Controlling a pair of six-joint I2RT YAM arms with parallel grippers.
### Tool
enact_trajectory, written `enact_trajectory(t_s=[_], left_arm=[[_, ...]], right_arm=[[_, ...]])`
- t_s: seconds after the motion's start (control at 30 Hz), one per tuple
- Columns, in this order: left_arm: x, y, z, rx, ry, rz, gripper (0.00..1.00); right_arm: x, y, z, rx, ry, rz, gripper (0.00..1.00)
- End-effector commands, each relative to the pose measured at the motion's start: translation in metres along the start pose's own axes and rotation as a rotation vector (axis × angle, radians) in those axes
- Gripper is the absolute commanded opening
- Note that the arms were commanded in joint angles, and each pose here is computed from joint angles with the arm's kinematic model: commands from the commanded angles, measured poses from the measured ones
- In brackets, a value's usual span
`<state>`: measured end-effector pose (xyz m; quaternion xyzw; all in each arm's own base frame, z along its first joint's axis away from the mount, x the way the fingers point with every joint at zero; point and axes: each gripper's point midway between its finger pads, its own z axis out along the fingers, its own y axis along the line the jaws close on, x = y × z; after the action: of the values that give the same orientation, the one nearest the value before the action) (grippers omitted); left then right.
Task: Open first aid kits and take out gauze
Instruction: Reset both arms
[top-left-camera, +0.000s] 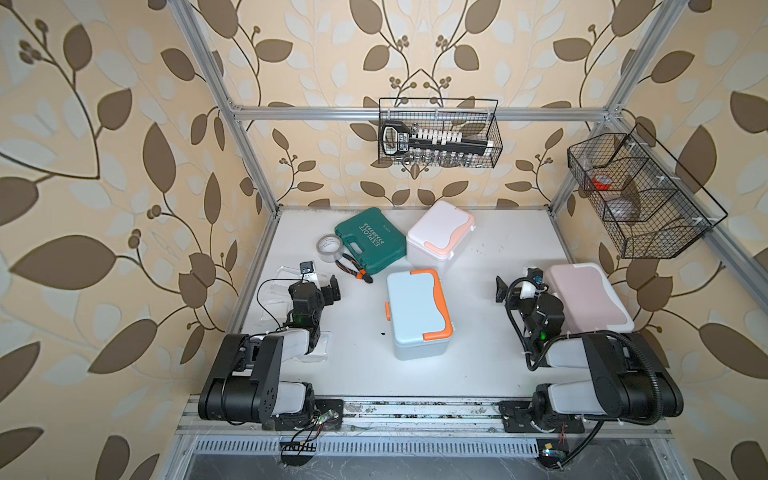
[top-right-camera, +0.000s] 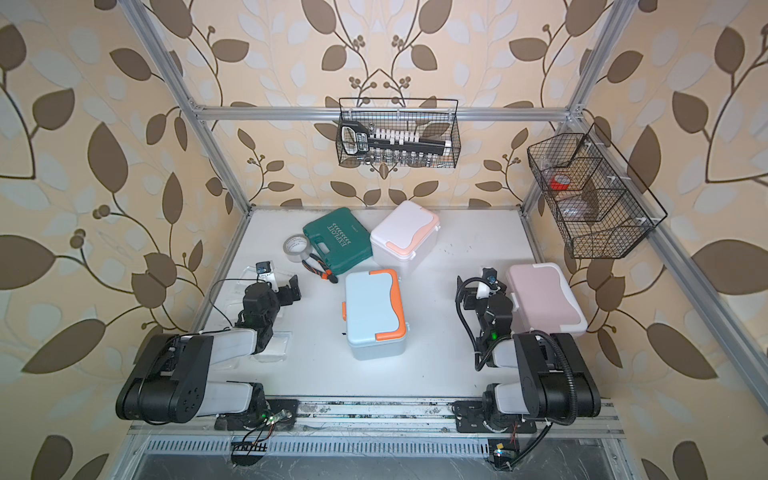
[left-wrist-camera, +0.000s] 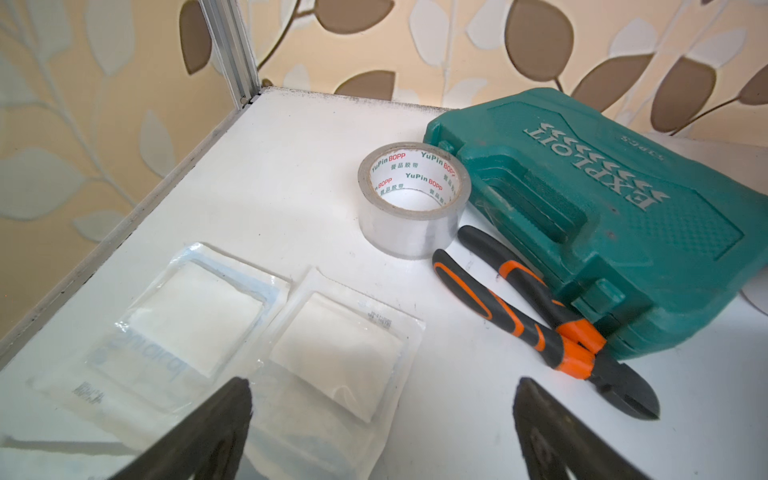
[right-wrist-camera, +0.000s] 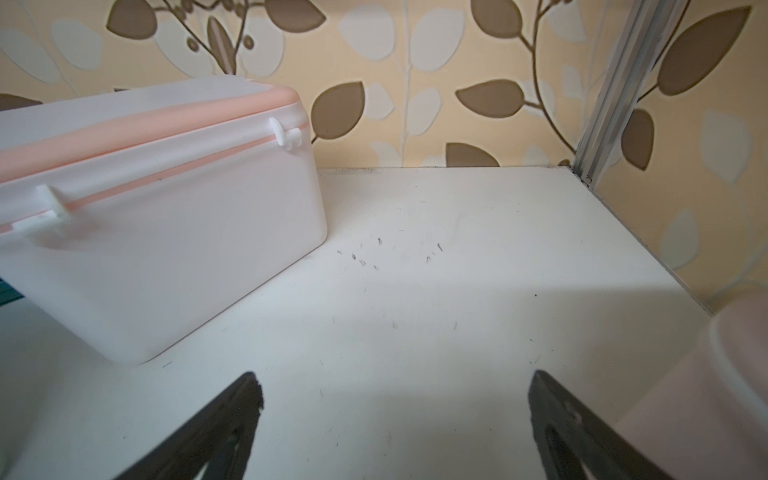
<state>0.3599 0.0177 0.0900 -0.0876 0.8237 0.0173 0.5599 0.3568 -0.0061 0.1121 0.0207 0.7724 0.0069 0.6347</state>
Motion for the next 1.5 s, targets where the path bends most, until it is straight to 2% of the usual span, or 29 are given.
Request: enact_trajectory(t_s=[0.0,0.23,1.13,1.2,1.33,1.47], left_arm=[[0.001,0.008,0.019,-0.072,0.022,-0.012,0.99],[0.003,0.006,0.023,-0.084,0.044,0.008,0.99],[0.003,0.006,0.022,-0.081,0.043,0.006,0.99],[0.0,0.004,0.019,-0.065,0.025,0.008,0.99],[-0.016,-0.004,0.0,-0.009,-0.037,0.013,0.99],[-0.017,0.001,-0.004,-0.033,-0.055,-0.003,0.99]], right_arm=[[0.002,0.0,0.028,0.006,0.064,-0.004,1.0],[0.003,0.01,0.026,-0.041,0.075,-0.025,1.0],[0.004,0.007,0.026,-0.045,0.076,-0.009,1.0],[0.001,0.007,0.022,-0.06,0.054,0.0,1.0],[-0.023,-0.003,-0.017,-0.049,-0.11,0.031,1.0],[-0.02,-0.001,-0.012,-0.061,-0.086,0.028,1.0]])
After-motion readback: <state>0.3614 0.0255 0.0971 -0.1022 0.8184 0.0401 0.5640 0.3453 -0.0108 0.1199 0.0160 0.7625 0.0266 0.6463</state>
